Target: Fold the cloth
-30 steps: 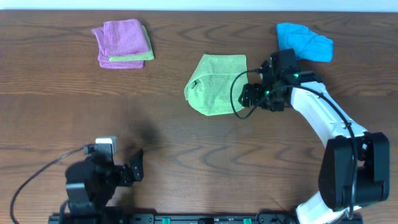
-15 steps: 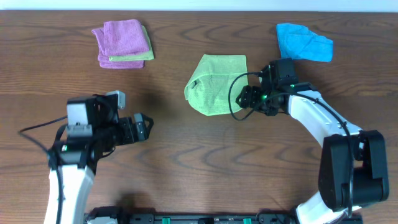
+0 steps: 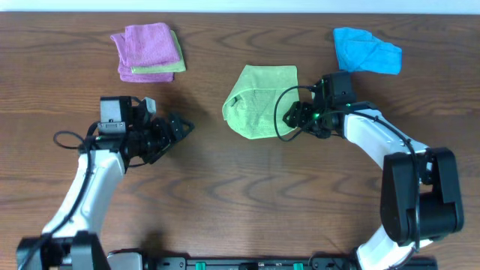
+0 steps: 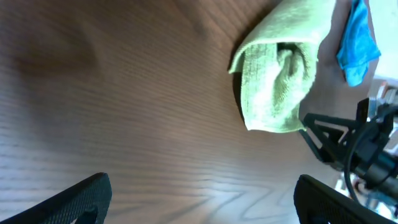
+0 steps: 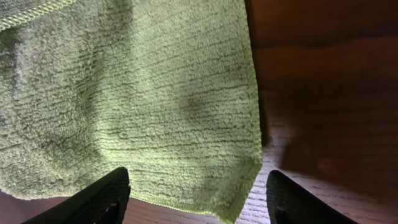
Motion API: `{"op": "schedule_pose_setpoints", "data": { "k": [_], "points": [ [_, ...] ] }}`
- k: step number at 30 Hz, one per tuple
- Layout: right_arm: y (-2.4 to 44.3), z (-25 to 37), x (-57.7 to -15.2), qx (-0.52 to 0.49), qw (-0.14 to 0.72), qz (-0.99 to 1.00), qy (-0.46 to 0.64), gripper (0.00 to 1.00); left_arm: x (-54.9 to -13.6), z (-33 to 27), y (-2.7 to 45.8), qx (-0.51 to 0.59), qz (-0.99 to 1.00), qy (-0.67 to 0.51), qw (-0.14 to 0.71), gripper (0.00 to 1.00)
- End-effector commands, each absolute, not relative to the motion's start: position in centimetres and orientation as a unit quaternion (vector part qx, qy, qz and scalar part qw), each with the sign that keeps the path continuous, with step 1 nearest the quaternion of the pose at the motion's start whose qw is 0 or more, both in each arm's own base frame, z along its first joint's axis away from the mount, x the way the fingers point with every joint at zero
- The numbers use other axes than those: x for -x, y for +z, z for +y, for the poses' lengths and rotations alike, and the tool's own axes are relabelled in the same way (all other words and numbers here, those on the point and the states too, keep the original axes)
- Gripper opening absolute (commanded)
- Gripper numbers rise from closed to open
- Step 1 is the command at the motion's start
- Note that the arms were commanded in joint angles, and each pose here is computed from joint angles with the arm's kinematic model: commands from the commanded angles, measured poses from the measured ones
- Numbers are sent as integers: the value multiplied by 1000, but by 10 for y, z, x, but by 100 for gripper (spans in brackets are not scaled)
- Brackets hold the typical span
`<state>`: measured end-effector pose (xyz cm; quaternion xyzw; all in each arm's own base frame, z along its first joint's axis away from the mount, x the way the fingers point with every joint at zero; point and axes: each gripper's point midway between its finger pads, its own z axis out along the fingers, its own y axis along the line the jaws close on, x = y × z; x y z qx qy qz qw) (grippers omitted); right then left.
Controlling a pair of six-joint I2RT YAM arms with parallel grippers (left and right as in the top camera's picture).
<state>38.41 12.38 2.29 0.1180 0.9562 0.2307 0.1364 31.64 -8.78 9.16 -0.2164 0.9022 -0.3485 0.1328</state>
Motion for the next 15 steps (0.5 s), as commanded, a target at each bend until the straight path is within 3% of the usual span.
{"op": "schedule_pose_setpoints", "data": {
  "k": [1, 11, 15],
  "points": [
    [17, 127, -381, -125, 124, 956, 235, 70, -323, -94, 90, 231, 893, -367, 118, 95],
    [7, 130, -382, -136, 116, 954, 240, 65, -329, -96, 90, 232, 888, -377, 121, 95],
    [3, 136, -382, -138, 110, 952, 250, 56, -329, -96, 90, 232, 889, -377, 121, 95]
  ]
}}
